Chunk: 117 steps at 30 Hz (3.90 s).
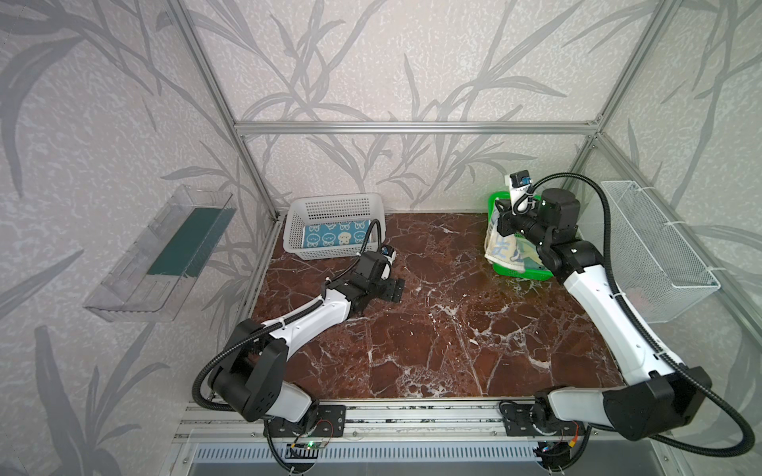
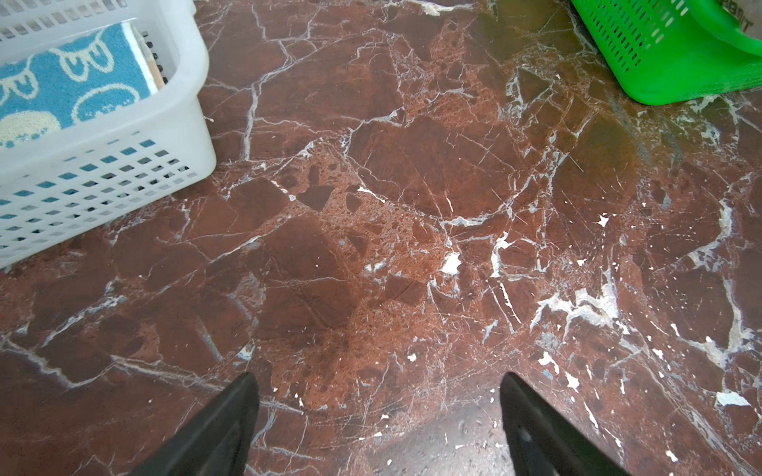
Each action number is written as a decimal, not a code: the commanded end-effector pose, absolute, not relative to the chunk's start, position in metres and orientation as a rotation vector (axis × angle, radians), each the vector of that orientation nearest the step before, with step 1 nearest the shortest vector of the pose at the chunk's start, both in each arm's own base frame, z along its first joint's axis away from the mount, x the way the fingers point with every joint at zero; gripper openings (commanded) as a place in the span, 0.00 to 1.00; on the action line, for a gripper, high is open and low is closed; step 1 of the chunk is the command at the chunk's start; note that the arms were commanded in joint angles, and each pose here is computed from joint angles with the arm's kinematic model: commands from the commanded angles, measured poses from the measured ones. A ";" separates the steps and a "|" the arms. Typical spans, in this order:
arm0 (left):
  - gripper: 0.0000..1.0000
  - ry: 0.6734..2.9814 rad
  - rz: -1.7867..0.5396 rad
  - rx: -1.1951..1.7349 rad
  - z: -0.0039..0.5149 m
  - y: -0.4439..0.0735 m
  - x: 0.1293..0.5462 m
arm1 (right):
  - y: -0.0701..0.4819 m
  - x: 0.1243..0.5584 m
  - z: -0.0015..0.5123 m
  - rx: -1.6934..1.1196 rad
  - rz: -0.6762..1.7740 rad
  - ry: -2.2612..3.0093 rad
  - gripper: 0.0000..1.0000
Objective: Fold and stack the towels
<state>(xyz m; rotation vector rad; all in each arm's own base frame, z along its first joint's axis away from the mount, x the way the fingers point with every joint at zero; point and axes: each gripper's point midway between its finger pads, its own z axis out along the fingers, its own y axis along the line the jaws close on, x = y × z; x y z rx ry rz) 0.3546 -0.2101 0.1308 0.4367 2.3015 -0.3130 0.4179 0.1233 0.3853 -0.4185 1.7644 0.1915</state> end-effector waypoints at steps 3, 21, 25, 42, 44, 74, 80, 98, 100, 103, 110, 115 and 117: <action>0.91 2.275 -0.333 0.423 0.137 -0.211 0.351 | 0.136 0.409 0.403 -0.443 0.254 1.719 0.00; 0.89 1.993 -0.676 0.553 0.203 -0.282 0.328 | 0.191 0.378 0.388 -0.601 0.433 1.710 0.00; 0.90 1.892 -0.744 0.606 0.227 -0.304 0.311 | 0.211 0.370 0.383 -0.640 0.453 1.708 0.00; 0.94 1.936 -0.643 0.553 0.191 -0.287 0.311 | 0.276 0.360 0.331 -0.664 0.634 1.764 0.00; 0.94 1.941 -0.673 0.568 0.189 -0.293 0.311 | 0.277 0.361 0.327 -0.658 0.636 1.770 0.00; 0.87 2.046 -0.605 0.571 0.165 -0.281 0.306 | 0.317 0.380 0.241 -0.637 0.658 1.964 0.01; 0.87 2.059 -0.541 0.570 0.155 -0.263 0.297 | 0.367 0.368 0.225 -0.722 0.773 1.989 0.03; 0.87 2.083 -0.321 0.634 0.139 -0.234 0.295 | 0.433 0.400 0.163 -0.794 0.788 2.121 0.53; 0.87 2.086 -0.311 0.670 0.137 -0.235 0.294 | 0.426 0.407 0.169 -0.766 0.769 2.112 0.57; 0.87 2.083 -0.302 0.726 0.136 -0.237 0.292 | 0.407 0.419 0.185 -0.686 0.752 2.085 0.74; 0.90 2.088 -0.268 0.823 0.134 -0.243 0.295 | 0.333 0.428 0.208 -0.471 0.653 2.063 0.84; 0.85 2.113 -0.237 0.712 0.136 -0.247 0.315 | 0.266 0.417 0.198 -0.294 0.433 2.111 0.84; 0.81 2.141 -0.263 0.719 0.131 -0.257 0.316 | 0.235 0.410 0.186 -0.211 0.330 2.139 0.84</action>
